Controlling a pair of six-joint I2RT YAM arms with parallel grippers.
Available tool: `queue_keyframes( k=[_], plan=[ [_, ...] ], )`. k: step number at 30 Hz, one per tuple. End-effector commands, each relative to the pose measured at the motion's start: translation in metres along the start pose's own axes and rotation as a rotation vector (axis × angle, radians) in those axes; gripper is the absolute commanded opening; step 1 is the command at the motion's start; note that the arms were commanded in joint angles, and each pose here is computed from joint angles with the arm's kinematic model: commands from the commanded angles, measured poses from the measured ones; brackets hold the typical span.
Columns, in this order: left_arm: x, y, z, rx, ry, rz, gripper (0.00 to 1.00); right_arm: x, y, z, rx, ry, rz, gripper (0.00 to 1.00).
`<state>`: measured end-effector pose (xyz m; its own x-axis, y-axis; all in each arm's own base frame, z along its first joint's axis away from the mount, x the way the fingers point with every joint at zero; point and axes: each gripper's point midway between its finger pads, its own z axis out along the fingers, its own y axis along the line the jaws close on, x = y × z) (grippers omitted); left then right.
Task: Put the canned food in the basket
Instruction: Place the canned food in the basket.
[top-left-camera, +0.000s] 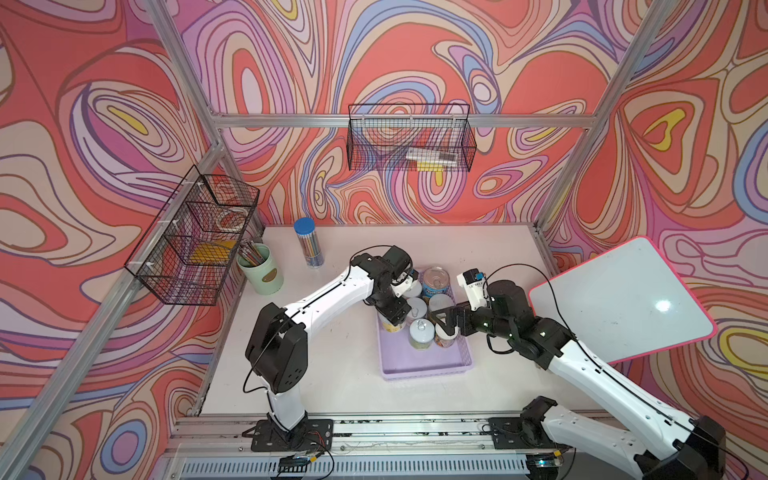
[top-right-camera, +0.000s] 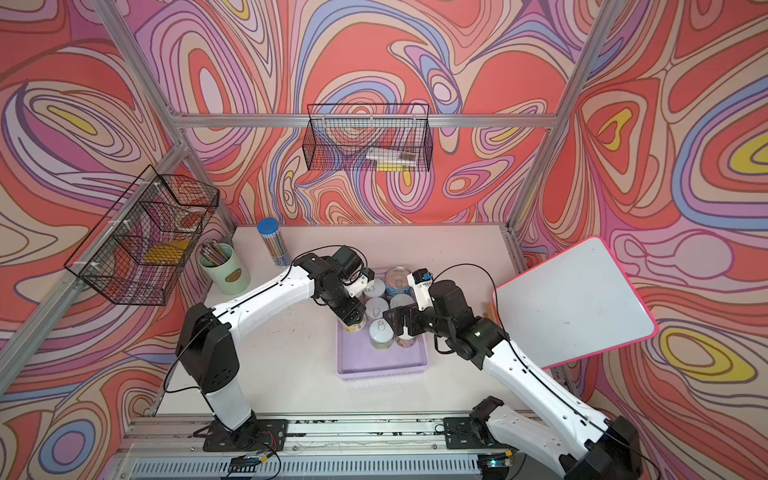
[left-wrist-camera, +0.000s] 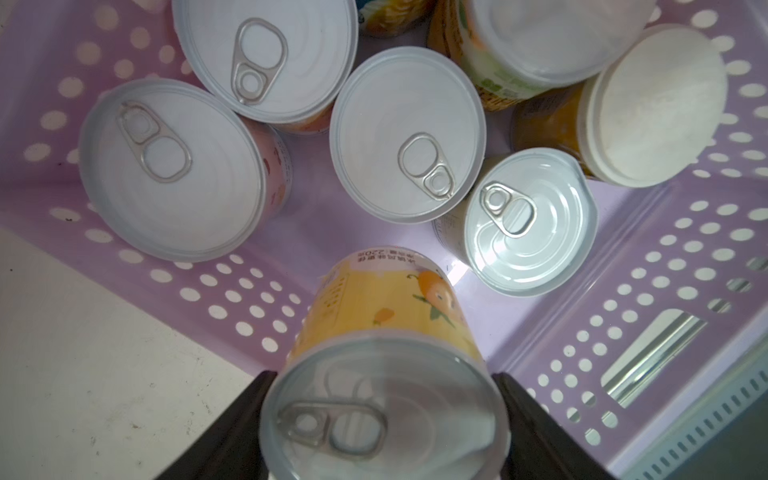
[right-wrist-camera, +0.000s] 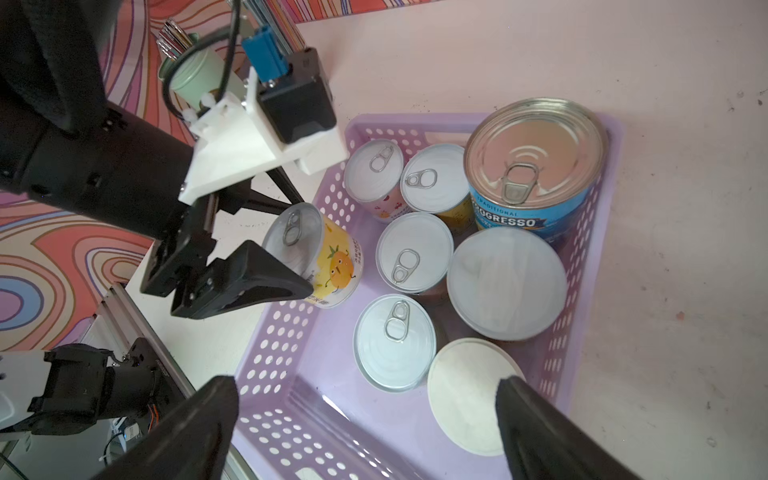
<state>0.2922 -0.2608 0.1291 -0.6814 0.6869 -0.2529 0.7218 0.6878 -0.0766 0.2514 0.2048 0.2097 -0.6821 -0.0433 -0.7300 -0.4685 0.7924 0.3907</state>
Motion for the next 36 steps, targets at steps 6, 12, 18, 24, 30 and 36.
queue_keyframes(
  k=[6, 12, 18, 24, 30, 36],
  plan=[
    [-0.018, 0.005, 0.009, -0.043, -0.019, 0.045, 0.65, 0.001, -0.003, -0.006, 0.008, -0.013, -0.012, 0.98],
    [-0.015, 0.014, 0.018, -0.091, 0.016, 0.049, 0.64, 0.000, -0.003, -0.008, 0.012, -0.020, -0.010, 0.98],
    [-0.021, 0.022, 0.026, -0.132, 0.006, 0.045, 0.64, 0.001, -0.003, -0.005, 0.011, -0.015, -0.008, 0.98],
    [-0.029, 0.030, 0.032, -0.176, -0.011, 0.045, 0.64, 0.002, -0.004, -0.004, 0.010, -0.015, -0.002, 0.98],
    [-0.030, 0.035, 0.042, -0.209, -0.001, 0.041, 0.64, 0.001, -0.003, -0.005, 0.008, -0.016, 0.000, 0.98],
    [-0.030, 0.043, 0.049, -0.262, 0.008, 0.034, 0.64, 0.001, -0.002, -0.004, 0.002, -0.017, 0.007, 0.98]
  ],
)
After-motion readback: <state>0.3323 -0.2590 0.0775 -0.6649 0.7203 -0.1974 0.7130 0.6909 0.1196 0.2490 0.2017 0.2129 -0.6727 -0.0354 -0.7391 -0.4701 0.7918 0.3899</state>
